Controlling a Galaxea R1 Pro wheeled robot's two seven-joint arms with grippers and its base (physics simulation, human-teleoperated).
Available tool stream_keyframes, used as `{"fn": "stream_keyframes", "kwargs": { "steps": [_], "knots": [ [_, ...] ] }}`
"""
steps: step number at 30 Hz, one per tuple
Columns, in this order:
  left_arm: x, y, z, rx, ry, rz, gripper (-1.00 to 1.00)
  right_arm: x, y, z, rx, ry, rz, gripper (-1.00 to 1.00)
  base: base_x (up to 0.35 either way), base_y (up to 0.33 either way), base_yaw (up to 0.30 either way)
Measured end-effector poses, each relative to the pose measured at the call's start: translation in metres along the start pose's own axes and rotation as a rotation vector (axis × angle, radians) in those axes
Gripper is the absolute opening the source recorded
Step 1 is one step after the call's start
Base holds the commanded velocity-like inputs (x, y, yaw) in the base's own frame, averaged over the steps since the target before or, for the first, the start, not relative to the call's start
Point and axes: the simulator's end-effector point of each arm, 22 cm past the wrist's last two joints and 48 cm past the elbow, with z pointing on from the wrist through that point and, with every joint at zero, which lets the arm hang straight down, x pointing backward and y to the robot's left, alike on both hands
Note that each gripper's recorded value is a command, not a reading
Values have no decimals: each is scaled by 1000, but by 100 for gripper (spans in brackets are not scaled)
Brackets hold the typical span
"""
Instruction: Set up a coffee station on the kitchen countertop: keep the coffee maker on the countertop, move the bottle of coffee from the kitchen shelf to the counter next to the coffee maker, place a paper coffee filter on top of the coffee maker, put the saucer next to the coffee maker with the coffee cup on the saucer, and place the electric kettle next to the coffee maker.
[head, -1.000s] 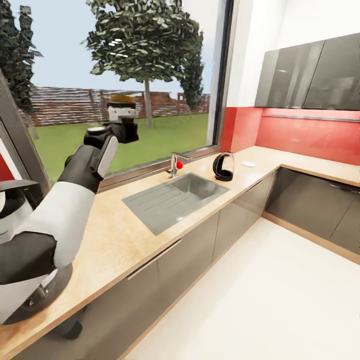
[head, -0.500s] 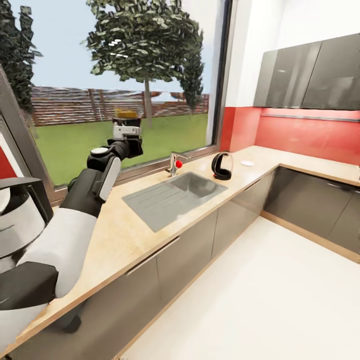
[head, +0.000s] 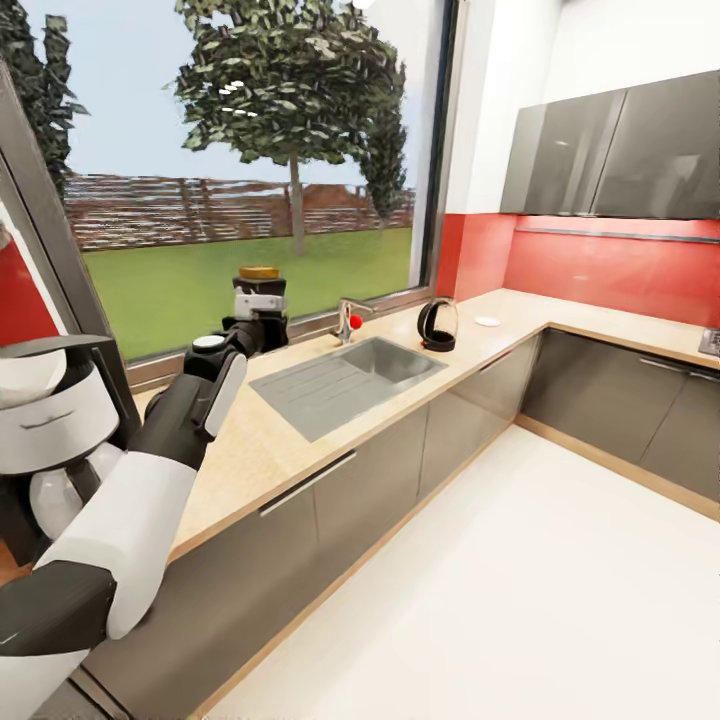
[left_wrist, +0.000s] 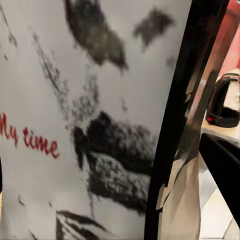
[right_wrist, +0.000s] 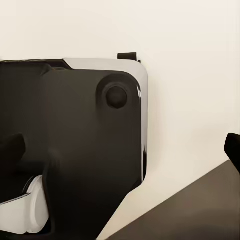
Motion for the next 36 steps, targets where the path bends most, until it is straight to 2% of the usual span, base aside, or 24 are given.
{"fn": "stream_keyframes", "kwargs": {
  "steps": [3,8,11,13,16,20,24,29,31,32,36],
  "knots": [
    [19,1,-2,3,22,0,-100,0,0,0,0,0,0,100,-10,0,111],
    [56,-19,-18,80,46,-5,-100,0,0,0,0,0,0,100,-1,0,228],
    [82,-61,-52,227,38,-11,-100,0,0,0,0,0,0,100,0,0,35],
    [82,-71,-66,273,18,-8,-100,1,1,0,-1,1,-1,100,0,0,8],
    [86,-87,-95,401,-3,17,-100,1,1,0,-2,0,-1,100,0,0,2],
    [129,-98,-128,558,57,39,-100,1,3,0,-4,0,-2,100,0,0,0],
    [154,-104,-154,653,95,47,-100,0,3,0,-4,0,-2,100,0,0,0],
    [175,-99,-170,696,131,61,-100,0,3,0,-3,0,-2,100,0,0,0],
    [173,-99,-173,711,114,69,-100,0,2,0,-3,0,-3,100,0,0,0],
    [176,-100,-178,720,78,79,-100,0,2,0,-1,0,-4,100,0,0,0],
    [183,-100,-184,731,74,75,-100,0,1,0,0,-1,-3,100,0,0,0]
  ]
}}
